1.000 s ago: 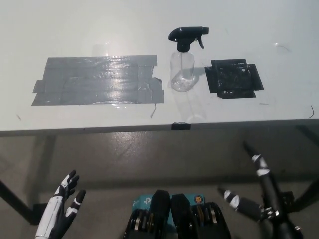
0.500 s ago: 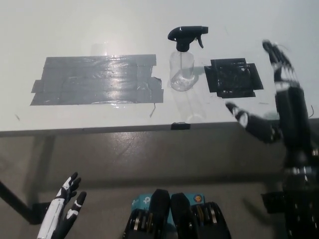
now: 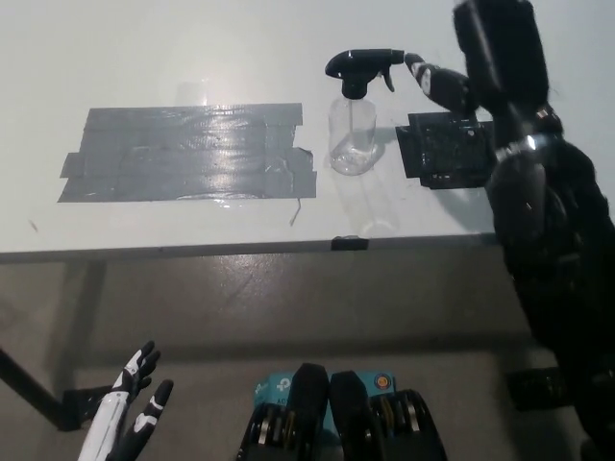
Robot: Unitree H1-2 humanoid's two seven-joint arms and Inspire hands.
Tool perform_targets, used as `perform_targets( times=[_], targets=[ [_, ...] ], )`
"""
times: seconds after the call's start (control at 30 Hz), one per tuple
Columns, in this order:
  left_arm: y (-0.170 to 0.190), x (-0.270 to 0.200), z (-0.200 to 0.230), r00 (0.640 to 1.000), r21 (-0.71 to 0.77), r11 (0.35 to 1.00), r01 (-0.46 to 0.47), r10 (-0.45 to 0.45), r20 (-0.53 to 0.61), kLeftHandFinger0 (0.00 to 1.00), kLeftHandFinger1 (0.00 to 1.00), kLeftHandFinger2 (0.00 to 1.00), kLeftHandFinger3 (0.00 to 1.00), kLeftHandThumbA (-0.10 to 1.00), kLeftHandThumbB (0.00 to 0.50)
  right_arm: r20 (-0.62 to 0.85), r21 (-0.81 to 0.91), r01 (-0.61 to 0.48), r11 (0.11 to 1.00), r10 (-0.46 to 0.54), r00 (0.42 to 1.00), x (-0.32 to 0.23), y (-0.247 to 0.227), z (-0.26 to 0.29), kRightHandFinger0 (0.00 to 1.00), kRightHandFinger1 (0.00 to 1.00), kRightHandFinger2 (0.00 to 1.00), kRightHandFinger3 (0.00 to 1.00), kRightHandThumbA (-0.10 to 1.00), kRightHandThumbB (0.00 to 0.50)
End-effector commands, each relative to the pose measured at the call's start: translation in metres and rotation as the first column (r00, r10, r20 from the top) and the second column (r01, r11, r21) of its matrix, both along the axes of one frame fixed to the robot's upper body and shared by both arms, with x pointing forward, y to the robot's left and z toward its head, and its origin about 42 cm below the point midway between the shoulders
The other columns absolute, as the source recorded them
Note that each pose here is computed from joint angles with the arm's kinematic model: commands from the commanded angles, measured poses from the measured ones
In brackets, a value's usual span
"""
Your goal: The robot grabs the black lid of the spray bottle on the desk and places it on the black area of the desk
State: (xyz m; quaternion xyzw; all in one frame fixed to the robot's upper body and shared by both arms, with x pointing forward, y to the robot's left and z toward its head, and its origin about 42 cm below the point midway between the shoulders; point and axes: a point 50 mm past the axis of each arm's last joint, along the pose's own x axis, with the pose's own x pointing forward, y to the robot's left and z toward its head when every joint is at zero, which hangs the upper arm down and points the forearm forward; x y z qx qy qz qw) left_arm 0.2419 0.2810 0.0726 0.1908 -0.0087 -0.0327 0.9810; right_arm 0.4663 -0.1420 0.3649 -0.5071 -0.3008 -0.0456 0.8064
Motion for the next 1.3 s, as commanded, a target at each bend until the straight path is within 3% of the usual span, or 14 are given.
perform_targets(
  times=[0.0,0.57,1.27],
  targets=[
    [-0.001,-0.003,0.007,0.999,0.017,1.000,0.017,-0.018,0.051,1.00,1.00,1.00,1.00,0.89,0.201,0.028,-0.056,0.066,0.996,-0.065,0.998,0.018,0.010,0.026,1.00,1.00,1.00,1.00,0.82,0.322],
    [-0.002,0.002,0.012,0.998,0.044,0.999,0.026,-0.029,0.061,1.00,1.00,1.00,1.00,0.91,0.190,-0.071,-0.115,0.091,0.989,-0.100,0.992,0.061,0.046,0.019,1.00,1.00,1.00,1.00,0.86,0.382],
    [-0.002,0.008,0.016,0.997,0.037,0.999,0.031,-0.033,0.063,1.00,1.00,1.00,1.00,0.92,0.203,-0.137,-0.175,0.142,0.974,-0.167,0.976,0.086,0.050,0.007,1.00,1.00,1.00,1.00,0.87,0.375]
  ],
)
